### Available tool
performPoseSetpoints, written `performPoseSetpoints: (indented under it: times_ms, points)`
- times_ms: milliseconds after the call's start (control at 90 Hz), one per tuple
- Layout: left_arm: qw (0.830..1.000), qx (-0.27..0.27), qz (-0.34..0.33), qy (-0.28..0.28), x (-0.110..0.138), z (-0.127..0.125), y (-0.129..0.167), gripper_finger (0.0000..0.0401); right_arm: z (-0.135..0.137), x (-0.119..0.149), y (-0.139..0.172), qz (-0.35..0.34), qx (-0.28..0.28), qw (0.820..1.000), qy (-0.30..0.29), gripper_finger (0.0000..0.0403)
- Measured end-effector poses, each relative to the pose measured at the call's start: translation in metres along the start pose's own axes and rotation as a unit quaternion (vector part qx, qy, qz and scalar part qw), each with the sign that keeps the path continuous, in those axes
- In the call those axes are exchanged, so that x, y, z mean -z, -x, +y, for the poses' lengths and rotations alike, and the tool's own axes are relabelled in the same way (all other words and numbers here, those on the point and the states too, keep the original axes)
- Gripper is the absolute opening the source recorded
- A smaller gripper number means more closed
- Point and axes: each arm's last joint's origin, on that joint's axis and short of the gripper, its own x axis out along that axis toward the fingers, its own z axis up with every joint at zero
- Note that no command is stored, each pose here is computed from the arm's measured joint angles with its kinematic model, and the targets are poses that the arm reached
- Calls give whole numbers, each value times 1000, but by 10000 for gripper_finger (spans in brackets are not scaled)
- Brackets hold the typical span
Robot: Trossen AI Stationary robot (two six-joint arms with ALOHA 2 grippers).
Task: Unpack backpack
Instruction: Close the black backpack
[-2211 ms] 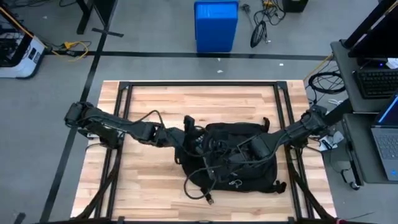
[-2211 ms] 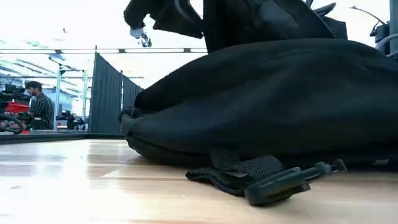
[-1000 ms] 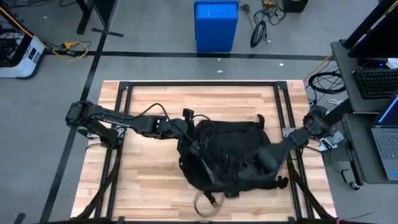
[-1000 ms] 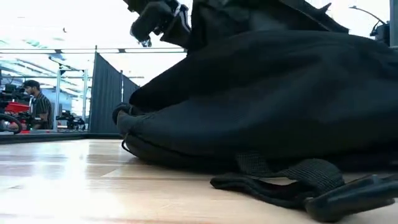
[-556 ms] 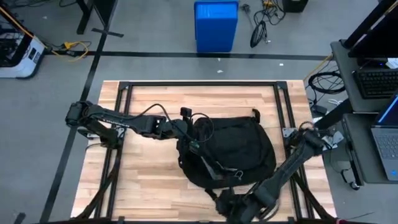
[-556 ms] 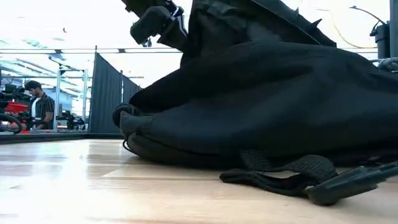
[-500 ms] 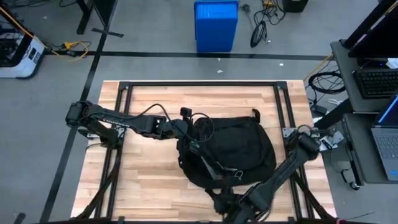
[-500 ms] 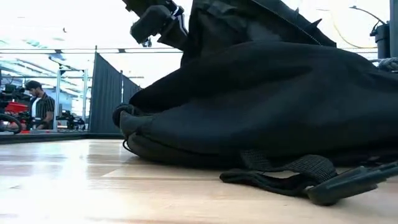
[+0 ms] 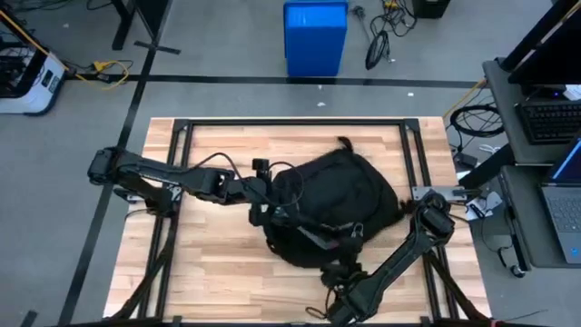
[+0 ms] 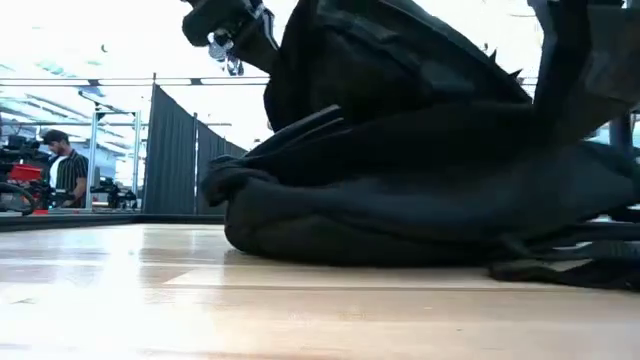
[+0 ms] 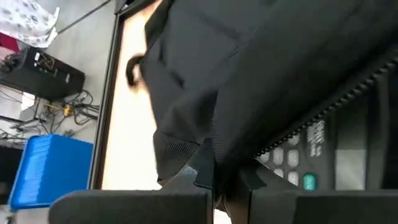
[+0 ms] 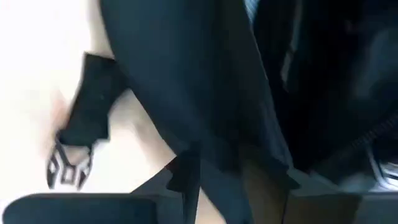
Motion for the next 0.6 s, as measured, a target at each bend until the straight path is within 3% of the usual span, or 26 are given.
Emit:
performPoseSetpoints:
  times_ms: [133, 356, 489, 600]
  points:
    - [998, 31, -31, 36, -5, -7, 18, 0, -6, 0, -2, 12, 15, 1000, 9, 93]
    - [987, 123, -61, 82, -11, -31, 35, 0, -13, -6, -2, -46, 58, 997, -26, 93]
    - [981, 142, -39, 124, -10, -44, 40, 0, -13, -6, 0, -59, 59, 994, -68, 93]
    - [980, 128, -24, 147, -8, -55, 42, 0, -6, -2, 15, -88, 41, 991, -97, 93]
